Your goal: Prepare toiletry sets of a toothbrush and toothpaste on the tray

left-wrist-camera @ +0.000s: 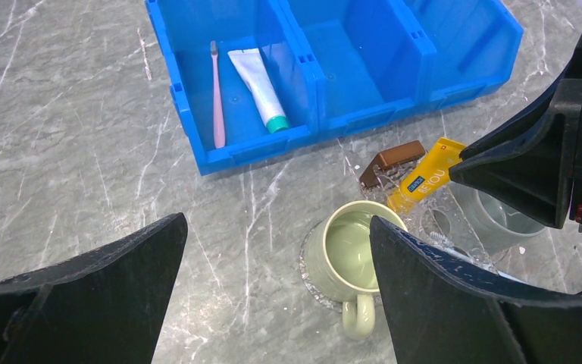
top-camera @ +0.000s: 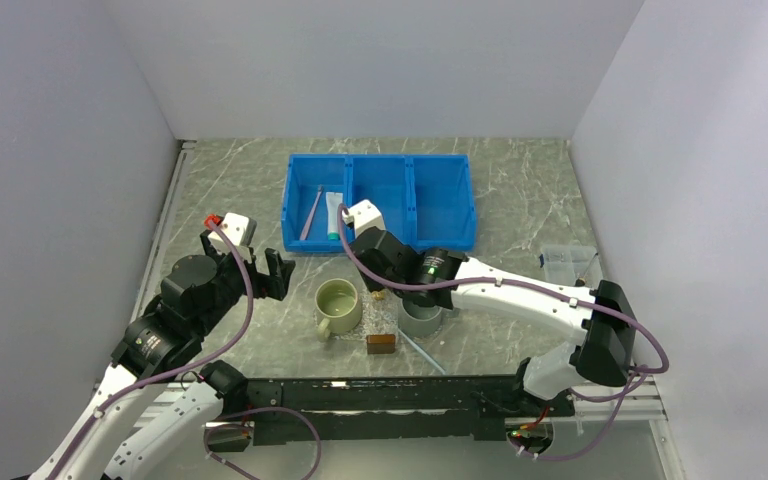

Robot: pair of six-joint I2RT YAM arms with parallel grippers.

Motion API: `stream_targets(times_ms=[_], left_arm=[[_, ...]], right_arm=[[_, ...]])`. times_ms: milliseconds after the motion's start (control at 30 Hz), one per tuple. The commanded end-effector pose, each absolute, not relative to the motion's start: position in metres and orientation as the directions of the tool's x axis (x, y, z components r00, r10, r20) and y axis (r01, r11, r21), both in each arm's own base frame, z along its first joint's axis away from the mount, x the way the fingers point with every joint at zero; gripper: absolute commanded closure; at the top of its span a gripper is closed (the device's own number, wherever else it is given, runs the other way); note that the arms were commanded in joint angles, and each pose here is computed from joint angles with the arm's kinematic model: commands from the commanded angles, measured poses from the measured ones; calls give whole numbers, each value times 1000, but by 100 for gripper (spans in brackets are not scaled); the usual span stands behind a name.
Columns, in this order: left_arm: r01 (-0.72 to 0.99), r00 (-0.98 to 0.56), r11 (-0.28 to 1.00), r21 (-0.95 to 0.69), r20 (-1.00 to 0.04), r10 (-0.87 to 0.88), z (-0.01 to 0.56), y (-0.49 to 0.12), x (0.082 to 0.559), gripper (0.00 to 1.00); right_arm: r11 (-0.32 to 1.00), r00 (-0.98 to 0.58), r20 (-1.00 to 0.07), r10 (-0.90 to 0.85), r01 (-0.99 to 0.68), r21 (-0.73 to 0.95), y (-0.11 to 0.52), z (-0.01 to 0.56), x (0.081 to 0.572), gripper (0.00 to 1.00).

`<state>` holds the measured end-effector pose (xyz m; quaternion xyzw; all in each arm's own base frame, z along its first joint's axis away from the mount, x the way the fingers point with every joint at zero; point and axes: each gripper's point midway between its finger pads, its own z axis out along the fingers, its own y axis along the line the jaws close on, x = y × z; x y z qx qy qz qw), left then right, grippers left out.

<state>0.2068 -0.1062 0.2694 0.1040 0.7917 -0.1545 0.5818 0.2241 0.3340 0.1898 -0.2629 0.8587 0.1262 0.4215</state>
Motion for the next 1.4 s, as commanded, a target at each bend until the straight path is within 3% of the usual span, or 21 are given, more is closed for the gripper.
stream_targets(times_ms=[0,433,967,1367], left_arm=[[328,-277,935,-135,-960,-41,276,-104,209,3],[320,-279,938,-132,-960,-40,275,-102,210,3],[317,-277,940,-129,-960,-39,276,-101,210,3],[314,-277,941,-128,-960,-38,275,-100,209,3]], right_arm=[[833,-484,-827,-286,-552,35,336,220,225,73],[813,-561,-779,-281,-571,117,280,212,178,63],[847,-775,-570,-274,-475,238,223,130,111,53],[886,-810,-525,-262,-417,202,227,68,108,51]])
